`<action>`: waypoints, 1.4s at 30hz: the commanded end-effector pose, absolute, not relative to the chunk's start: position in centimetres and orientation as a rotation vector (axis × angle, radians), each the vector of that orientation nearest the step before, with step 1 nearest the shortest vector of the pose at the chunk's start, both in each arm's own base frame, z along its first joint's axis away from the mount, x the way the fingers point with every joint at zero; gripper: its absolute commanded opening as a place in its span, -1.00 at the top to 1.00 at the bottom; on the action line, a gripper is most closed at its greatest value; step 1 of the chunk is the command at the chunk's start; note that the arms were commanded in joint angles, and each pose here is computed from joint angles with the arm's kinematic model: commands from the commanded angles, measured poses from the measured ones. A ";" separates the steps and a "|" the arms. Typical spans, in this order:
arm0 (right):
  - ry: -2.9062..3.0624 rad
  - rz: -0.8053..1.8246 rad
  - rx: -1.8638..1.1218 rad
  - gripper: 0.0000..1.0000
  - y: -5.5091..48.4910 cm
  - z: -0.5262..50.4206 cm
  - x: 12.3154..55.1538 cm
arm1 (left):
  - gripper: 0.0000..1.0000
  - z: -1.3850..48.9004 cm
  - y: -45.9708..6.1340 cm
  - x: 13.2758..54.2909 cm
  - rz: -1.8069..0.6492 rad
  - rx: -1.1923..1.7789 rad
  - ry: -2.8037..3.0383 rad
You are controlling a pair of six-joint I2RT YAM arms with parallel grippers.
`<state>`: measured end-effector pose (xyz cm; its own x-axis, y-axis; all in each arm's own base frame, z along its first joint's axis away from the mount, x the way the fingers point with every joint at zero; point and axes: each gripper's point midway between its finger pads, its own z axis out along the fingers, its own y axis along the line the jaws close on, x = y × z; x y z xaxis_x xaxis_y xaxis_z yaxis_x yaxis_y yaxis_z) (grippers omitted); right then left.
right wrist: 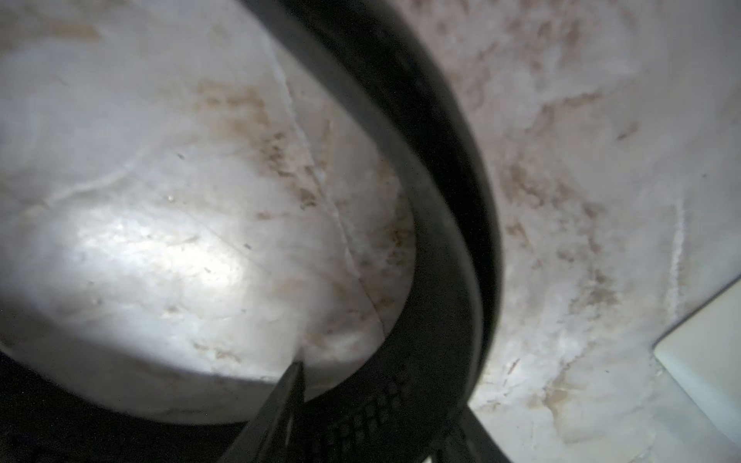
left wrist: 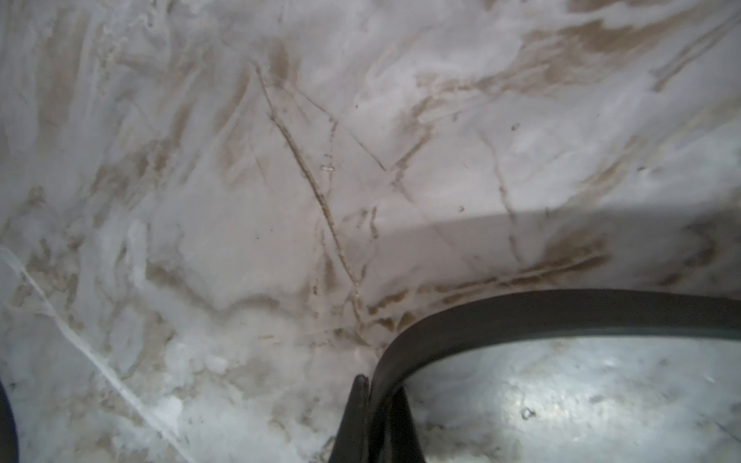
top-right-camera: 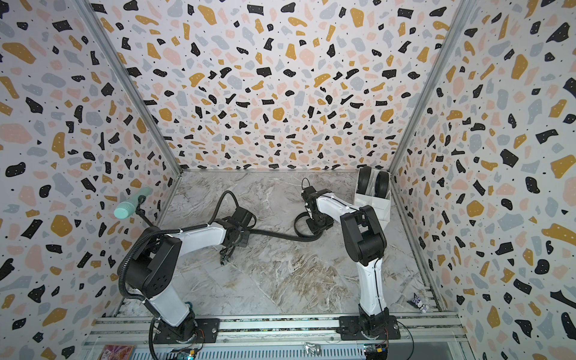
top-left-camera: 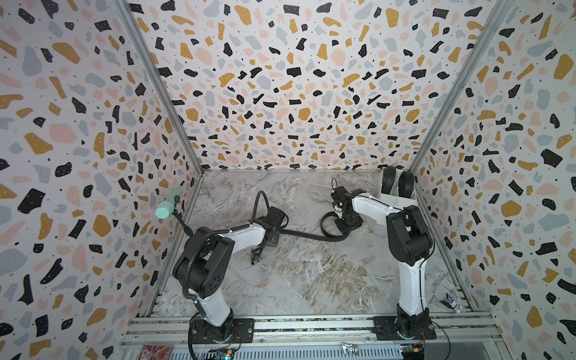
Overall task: Place the belts into the storage roll
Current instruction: Roll the belt at the center of the board.
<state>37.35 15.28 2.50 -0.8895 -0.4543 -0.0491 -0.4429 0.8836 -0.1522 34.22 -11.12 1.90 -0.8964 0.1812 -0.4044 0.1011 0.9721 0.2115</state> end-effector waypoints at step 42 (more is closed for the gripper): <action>3.050 -0.146 -0.778 1.00 15.0 0.6 29.3 | -0.17 2.1 -8.5 39.9 0.507 0.306 2.734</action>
